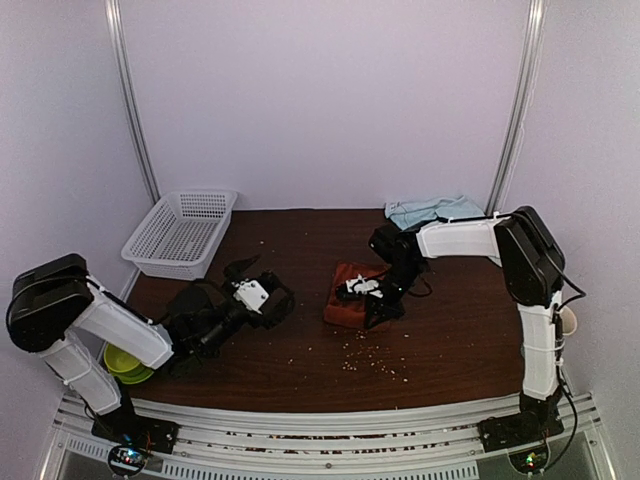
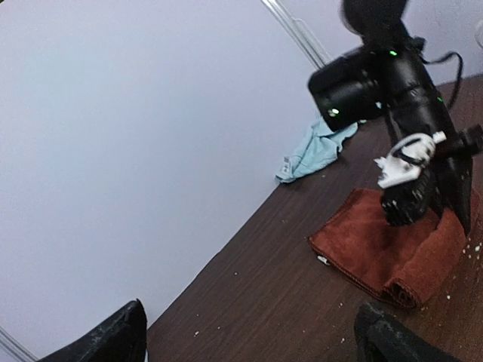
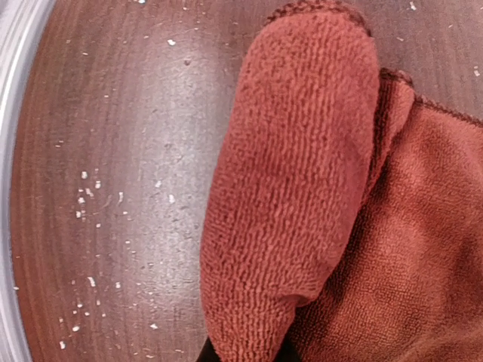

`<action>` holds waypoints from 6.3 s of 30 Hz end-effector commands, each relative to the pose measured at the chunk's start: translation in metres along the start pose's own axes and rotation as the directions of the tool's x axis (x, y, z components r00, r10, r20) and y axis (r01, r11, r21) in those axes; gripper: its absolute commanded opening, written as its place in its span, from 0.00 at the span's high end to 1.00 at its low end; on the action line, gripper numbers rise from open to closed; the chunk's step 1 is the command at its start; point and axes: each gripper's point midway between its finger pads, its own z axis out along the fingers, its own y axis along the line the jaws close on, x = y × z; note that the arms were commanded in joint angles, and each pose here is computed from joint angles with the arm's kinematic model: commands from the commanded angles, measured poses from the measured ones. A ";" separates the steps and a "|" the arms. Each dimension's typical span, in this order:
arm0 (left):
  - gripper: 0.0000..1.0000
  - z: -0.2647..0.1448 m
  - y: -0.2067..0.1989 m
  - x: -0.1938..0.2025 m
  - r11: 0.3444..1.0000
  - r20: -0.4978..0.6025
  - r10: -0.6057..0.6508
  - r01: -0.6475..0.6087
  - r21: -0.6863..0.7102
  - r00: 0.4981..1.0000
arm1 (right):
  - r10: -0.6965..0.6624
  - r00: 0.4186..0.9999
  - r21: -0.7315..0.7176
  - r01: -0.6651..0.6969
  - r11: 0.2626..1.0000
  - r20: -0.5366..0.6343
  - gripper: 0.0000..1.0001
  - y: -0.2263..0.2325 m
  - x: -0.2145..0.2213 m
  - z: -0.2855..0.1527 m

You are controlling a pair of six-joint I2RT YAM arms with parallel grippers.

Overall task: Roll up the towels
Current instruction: Roll the towel at the center of the board.

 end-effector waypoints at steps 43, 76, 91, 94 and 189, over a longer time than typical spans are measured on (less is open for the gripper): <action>0.13 0.021 -0.201 0.053 0.636 -0.035 0.566 -0.409 0.655 0.823 | 0.189 0.962 -0.364 -0.252 0.897 -0.199 0.98 0.053 0.041 0.024; 1.00 0.010 -0.241 0.105 0.497 -0.263 0.524 -0.040 0.867 0.810 | 0.103 0.994 -0.149 -0.106 0.983 -0.030 0.56 0.031 0.017 -0.056; 1.00 0.022 -0.241 0.114 0.380 -0.484 0.347 0.351 0.856 0.803 | -0.226 0.974 0.487 0.181 0.854 0.034 0.35 0.016 0.043 -0.105; 1.00 0.024 -0.239 0.121 0.368 -0.531 0.338 0.411 0.834 0.777 | -0.321 0.947 0.578 0.252 0.776 0.017 0.28 0.023 0.043 -0.112; 0.56 0.070 -0.151 0.041 0.782 -0.032 0.512 -0.450 0.432 0.859 | 0.093 0.994 0.032 -0.092 0.995 -0.048 0.99 -0.019 0.024 -0.007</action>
